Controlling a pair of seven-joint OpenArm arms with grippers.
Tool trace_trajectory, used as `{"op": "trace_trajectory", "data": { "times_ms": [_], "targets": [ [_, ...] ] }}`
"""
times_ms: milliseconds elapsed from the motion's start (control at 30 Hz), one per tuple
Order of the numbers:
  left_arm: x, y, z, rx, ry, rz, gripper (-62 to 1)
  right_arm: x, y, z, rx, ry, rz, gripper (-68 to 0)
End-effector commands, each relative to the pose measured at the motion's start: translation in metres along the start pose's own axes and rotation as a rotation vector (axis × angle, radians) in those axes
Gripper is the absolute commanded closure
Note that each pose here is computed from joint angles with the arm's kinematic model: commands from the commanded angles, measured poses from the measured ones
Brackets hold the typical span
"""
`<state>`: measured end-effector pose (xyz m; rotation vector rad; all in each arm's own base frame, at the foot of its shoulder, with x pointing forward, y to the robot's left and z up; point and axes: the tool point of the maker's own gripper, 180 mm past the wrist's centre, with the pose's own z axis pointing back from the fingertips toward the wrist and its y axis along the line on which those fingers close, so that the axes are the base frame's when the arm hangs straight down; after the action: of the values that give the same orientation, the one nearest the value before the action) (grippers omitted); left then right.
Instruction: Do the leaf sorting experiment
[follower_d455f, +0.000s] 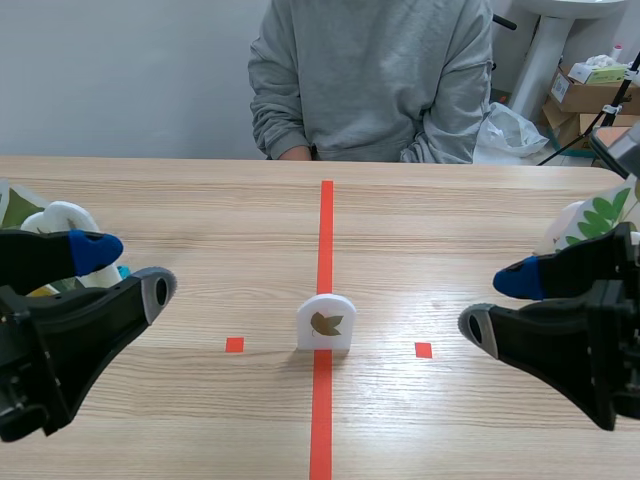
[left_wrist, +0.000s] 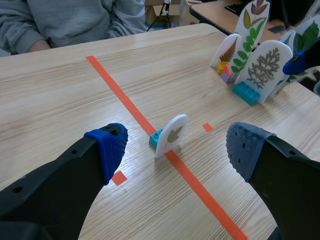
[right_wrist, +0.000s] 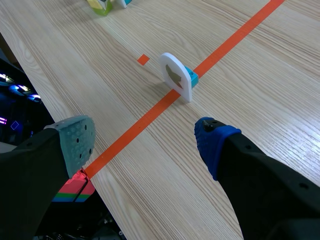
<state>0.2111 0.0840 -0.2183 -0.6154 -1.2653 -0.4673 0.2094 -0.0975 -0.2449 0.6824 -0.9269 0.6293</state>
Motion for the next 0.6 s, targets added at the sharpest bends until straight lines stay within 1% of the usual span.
{"op": "trace_trajectory", "data": {
  "times_ms": [0, 233, 333, 467, 567],
  "targets": [
    [-0.001, 0.001, -0.004, -0.022, -0.001, -0.013, -43.7, 0.008, -0.002, 0.002, 0.006, -0.018, 0.020, -41.1],
    [-0.026, 0.012, -0.018, -0.069, 0.073, -0.029, -43.7, 0.007, -0.002, 0.002, 0.006, -0.015, 0.023, -41.1],
    [-0.036, 0.020, -0.026, -0.080, 0.099, -0.040, -43.7, 0.007, -0.002, 0.002, 0.006, -0.014, 0.023, -41.1],
    [-0.051, 0.028, -0.040, -0.099, 0.137, -0.069, -43.8, 0.005, -0.003, 0.002, -0.002, -0.001, 0.034, -41.1],
    [-0.062, 0.029, -0.051, -0.125, 0.161, -0.100, -43.8, 0.005, -0.003, 0.002, -0.002, -0.002, 0.034, -41.1]
  ]
}}
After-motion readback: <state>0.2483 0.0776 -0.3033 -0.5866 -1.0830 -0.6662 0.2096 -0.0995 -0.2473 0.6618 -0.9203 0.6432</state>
